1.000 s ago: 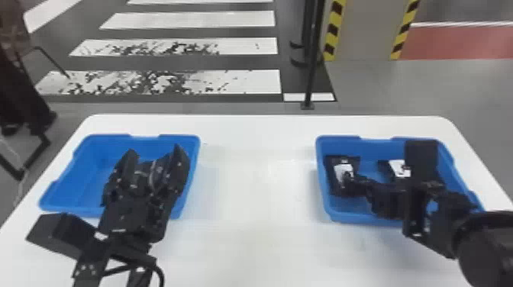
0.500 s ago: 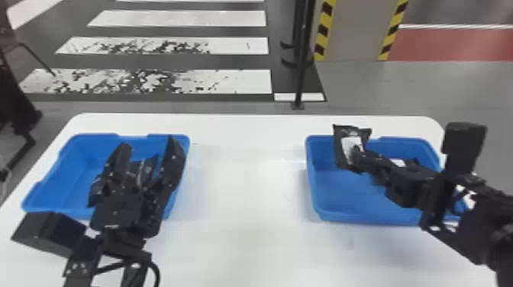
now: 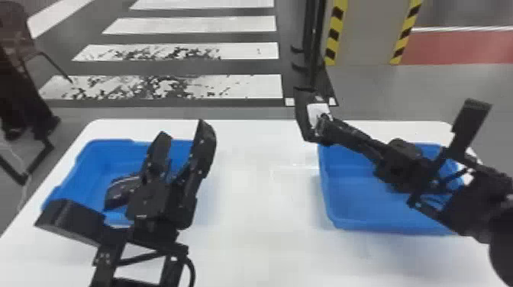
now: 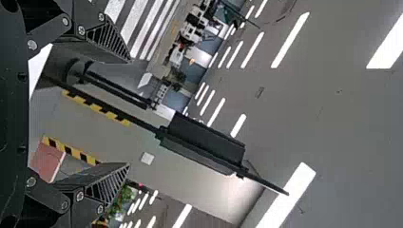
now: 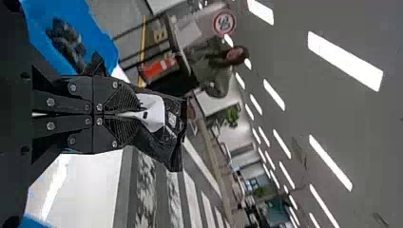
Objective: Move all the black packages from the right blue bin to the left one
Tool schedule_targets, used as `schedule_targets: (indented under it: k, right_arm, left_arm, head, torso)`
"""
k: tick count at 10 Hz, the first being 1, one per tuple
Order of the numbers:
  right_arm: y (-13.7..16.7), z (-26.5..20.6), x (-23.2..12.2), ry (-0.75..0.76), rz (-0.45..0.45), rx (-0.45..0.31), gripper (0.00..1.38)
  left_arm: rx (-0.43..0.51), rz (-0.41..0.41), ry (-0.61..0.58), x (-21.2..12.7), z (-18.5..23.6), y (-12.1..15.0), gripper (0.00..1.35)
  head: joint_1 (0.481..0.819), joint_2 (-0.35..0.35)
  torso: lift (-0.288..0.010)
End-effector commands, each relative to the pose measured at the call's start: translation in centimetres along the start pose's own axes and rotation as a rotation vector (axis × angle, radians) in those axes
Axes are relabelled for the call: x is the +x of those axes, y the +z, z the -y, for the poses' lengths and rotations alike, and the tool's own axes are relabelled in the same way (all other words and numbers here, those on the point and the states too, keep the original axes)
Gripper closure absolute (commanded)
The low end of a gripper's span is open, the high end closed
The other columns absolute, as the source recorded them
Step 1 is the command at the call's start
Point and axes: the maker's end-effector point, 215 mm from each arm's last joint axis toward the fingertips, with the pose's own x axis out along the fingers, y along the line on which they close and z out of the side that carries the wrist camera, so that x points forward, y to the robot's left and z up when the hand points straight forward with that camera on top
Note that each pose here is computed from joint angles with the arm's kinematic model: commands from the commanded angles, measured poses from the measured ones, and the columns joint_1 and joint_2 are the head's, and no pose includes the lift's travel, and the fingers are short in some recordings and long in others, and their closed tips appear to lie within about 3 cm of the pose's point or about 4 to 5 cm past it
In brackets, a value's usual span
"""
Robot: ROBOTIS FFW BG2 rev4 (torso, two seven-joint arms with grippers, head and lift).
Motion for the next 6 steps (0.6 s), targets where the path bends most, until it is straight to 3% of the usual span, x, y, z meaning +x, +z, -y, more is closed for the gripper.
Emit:
schedule_targets:
  k: [1,3,6]
  right_arm:
    - [-2.2,-1.3,1.8,0.09,-0.033,0.102,1.18]
    - [-3.5,-4.0,3.0,0.163,-0.053,0.138,1.18]
    - [-5.8,-8.4,5.4,0.266,-0.102,0.182,1.18]
  left_arm:
    - [-0.035,-0.005,-0.042,0.6,2.2,0.3,0.32]
    - [-0.004,-0.033,-0.064,0.8,3.3,-0.1,0.32]
    - [0.052,-0.164,-0.093,0.8,4.0,-3.2,0.32]
  head:
    - [0.659,0.074]
    - [0.66,0.085]
    - [0.675,0.116]
  torso:
    - [-0.181]
    - [-0.181]
    - [-0.181]
